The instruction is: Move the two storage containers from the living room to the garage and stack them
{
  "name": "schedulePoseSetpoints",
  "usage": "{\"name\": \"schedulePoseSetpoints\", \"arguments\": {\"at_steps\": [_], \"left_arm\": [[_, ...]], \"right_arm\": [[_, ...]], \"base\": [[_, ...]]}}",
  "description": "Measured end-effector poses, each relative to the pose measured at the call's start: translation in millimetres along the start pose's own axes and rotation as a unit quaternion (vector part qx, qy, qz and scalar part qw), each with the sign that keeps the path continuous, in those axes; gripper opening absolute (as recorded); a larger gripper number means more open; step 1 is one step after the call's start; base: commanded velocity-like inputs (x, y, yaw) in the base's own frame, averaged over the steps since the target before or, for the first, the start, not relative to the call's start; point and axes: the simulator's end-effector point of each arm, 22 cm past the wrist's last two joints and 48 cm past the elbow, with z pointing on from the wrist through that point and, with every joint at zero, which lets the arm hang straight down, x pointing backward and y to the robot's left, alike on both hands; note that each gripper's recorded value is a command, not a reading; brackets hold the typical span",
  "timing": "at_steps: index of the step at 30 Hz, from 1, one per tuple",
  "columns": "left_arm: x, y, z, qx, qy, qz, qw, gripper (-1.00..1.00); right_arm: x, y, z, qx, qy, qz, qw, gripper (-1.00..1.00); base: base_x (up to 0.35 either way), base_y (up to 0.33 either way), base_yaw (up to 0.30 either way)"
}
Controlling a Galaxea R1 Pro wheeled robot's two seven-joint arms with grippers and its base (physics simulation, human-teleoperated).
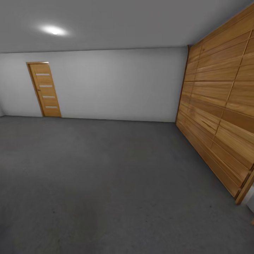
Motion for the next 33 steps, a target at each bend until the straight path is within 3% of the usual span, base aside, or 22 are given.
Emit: {"name": "schedulePoseSetpoints", "arguments": {"at_steps": [10, 33], "left_arm": [[-0.1, 0.1, 0.0, 0.0, 0.0, 0.0, 1.0, 1.0], [-0.1, 0.1, 0.0, 0.0, 0.0, 0.0, 1.0, 1.0]], "right_arm": [[-1.2, -3.8, 0.0, 0.002, -0.002, -0.003, 1.0, 1.0], [-1.2, -4.2, 0.0, 0.003, -0.002, -0.003, 1.0, 1.0]], "base": [[0.321, 0.0, 0.043], [0.321, 0.0, 0.264]]}}
